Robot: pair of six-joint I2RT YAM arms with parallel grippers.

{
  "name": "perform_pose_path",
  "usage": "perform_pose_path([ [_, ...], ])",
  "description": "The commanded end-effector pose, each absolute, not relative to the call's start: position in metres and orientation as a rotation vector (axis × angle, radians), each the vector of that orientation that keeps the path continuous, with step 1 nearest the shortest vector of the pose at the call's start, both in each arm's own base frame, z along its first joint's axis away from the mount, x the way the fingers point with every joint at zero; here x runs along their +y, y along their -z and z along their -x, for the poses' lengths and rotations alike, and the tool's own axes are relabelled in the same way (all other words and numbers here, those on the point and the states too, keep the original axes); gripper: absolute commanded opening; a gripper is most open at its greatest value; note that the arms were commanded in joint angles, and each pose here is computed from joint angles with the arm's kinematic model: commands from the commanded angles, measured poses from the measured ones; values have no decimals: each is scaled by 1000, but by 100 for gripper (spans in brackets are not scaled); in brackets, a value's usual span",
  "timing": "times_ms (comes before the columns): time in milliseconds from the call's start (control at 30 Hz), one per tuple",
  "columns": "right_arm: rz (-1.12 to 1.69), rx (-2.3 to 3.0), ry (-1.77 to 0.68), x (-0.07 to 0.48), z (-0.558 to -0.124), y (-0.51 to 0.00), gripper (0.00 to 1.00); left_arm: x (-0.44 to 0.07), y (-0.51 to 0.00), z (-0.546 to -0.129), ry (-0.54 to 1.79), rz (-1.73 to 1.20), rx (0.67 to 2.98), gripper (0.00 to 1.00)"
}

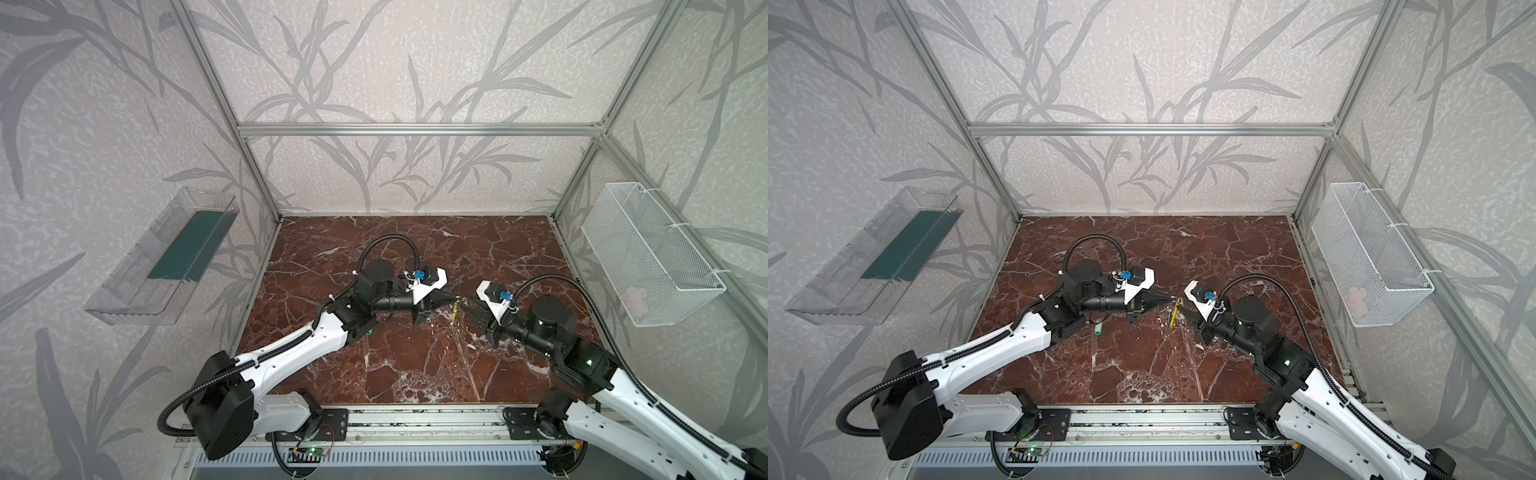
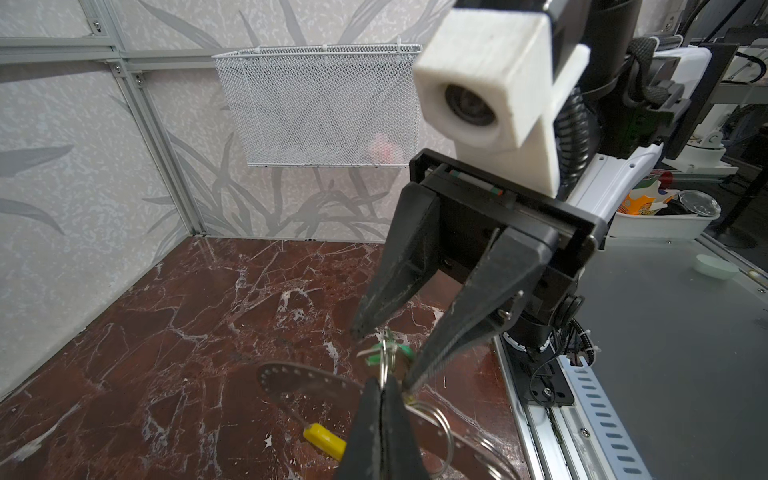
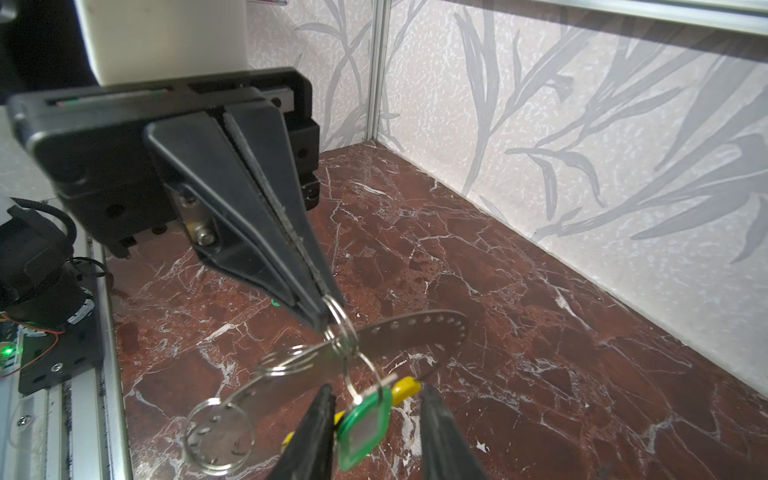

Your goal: Put the keys on the keyring

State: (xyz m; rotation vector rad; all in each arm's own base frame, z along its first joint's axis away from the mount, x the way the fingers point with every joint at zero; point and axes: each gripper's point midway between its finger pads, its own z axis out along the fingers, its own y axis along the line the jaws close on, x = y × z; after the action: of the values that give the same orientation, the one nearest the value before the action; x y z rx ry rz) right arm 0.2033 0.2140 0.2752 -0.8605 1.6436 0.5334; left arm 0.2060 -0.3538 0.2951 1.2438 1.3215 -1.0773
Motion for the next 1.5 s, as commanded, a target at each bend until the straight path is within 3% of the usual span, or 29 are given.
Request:
perform_pose_path([
  [0, 840, 1621, -485, 208, -207, -278, 35, -356, -304, -209, 1082, -1234, 1297, 0],
  [200, 861, 1634, -466, 209, -208, -274, 32, -360, -304, -212, 1096, -1226, 1293, 0],
  [500, 907, 1623, -485, 210, -200, -273, 17, -360, -305, -210, 1100, -1237, 1285, 0],
  [1300, 989, 1659, -613, 230, -190, -274, 16, -358, -310, -187, 1187, -1310, 1230, 0],
  [1467, 998, 1666, -630, 231, -188, -273, 19, -360, -312, -190, 1210, -1286, 1218, 0],
])
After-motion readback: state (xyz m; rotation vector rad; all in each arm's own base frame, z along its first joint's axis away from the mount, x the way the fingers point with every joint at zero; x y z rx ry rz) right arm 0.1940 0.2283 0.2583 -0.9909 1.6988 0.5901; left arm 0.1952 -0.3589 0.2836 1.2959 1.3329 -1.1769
